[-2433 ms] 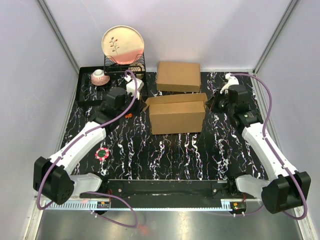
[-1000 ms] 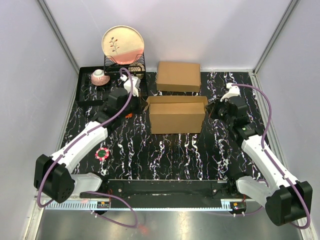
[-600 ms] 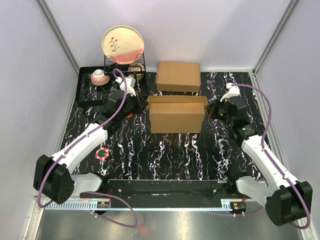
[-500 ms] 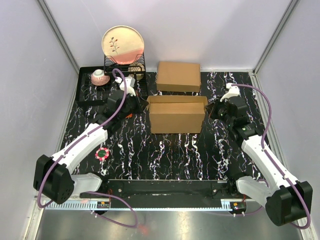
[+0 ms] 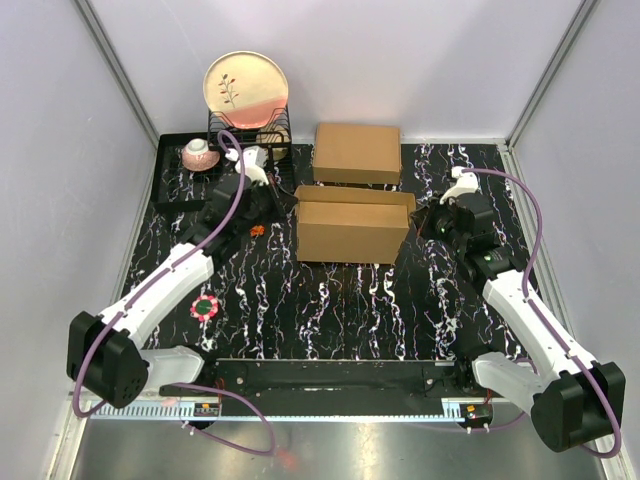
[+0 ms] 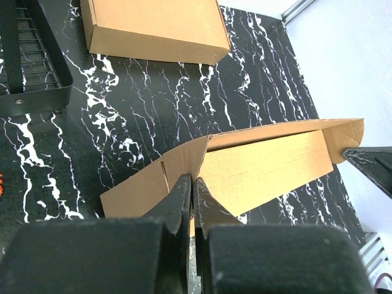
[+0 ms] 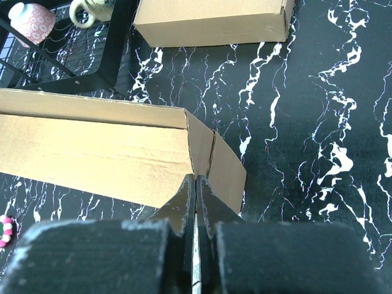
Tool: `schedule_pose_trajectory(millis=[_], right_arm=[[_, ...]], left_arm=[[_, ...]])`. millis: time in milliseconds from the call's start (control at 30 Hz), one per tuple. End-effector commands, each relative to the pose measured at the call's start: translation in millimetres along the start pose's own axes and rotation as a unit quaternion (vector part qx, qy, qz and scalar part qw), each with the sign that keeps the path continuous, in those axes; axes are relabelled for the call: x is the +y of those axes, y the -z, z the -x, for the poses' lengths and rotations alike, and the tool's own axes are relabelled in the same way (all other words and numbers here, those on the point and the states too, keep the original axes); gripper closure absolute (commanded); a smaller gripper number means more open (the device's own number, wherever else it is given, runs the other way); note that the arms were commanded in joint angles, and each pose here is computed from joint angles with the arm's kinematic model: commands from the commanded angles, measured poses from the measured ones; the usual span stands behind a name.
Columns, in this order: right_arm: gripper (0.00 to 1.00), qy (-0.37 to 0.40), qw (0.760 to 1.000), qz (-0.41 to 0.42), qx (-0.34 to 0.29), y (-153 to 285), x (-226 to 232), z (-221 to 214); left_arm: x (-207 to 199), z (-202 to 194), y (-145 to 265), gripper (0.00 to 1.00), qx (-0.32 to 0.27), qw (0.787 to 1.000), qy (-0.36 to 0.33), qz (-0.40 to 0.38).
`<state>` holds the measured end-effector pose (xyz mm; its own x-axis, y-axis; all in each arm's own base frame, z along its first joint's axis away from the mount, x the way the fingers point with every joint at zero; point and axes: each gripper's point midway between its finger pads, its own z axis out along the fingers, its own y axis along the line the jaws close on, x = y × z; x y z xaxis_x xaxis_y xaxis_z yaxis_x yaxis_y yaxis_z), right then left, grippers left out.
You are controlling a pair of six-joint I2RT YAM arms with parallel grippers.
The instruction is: Fold the paper box
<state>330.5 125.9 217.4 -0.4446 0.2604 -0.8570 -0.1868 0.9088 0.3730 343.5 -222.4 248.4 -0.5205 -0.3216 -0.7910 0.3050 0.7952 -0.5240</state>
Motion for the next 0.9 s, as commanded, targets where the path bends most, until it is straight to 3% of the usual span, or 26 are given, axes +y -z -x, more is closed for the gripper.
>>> schedule_pose_trajectory(millis=[0,600,867], right_arm=[[1.00,0.009,0.999,-0.005,0.046,1.7,-2.0,-24.5],[1.00,0.012,0.999,-0.003,0.048,2.5,1.4,-23.0],[1.00,0.013,0.999,-0.004,0.047,2.5,1.2,-23.3]], left_arm=[[-33.2,37.2,7.0,1.00,-0.043,0.998,0.026,-0.048],[-19.1,-4.7,-6.5,1.00,0.002,0.993,0.113,-0.041],[0.4,-13.6,-7.3,1.00,-0.004,0.998,0.068,-0.012]])
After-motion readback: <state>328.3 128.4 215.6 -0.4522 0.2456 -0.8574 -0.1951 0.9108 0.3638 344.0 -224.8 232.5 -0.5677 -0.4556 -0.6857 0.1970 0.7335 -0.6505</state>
